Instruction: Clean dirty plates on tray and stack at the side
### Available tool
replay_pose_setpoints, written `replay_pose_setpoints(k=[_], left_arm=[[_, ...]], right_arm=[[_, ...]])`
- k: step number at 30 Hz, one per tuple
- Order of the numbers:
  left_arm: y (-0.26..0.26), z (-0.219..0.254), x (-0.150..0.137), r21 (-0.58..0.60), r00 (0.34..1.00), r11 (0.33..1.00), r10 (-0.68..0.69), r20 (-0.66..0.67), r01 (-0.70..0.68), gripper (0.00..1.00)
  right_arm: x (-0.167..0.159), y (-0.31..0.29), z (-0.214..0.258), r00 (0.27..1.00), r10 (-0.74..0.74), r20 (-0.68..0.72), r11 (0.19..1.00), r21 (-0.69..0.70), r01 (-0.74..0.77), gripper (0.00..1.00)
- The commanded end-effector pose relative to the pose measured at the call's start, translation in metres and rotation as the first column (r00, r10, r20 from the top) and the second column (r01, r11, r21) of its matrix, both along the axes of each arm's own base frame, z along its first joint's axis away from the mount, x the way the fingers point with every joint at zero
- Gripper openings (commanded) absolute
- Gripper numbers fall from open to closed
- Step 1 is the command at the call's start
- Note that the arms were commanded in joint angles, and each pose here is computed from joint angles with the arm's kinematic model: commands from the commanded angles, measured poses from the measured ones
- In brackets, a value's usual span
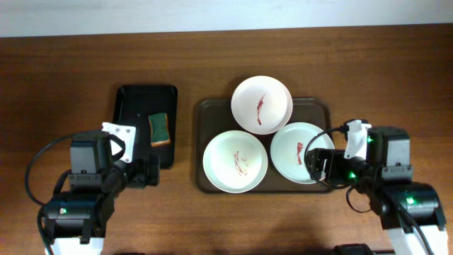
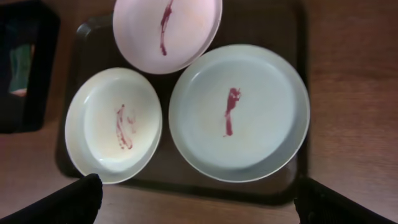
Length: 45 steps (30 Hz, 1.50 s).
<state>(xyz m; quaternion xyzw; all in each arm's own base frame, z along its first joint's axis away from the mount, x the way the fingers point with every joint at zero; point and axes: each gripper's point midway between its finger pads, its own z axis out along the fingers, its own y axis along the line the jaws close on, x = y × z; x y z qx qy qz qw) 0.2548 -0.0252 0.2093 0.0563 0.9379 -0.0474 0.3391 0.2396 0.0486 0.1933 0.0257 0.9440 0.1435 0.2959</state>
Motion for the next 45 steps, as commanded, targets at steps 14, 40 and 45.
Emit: replay_pose_setpoints(k=[14,40,45], left_arm=[[-0.007,-0.021,0.127,-0.074,0.998,0.997,0.035,-0.043,-0.038,1.00],[-0.002,-0.181,0.153,-0.016,0.929,0.998,0.058,-0.366,-0.068,0.62],[0.001,-0.193,0.148,0.006,0.915,0.997,0.071,-0.398,-0.074,0.66]], right_arm=[[0.005,0.039,-0.042,0.959,0.131,-0.249,0.980,0.177,-0.088,0.81],[0.007,0.116,-0.135,0.817,0.231,-0.529,0.970,0.194,-0.149,0.73],[0.007,0.115,-0.136,0.816,0.231,-0.529,0.970,0.194,-0.149,0.73]])
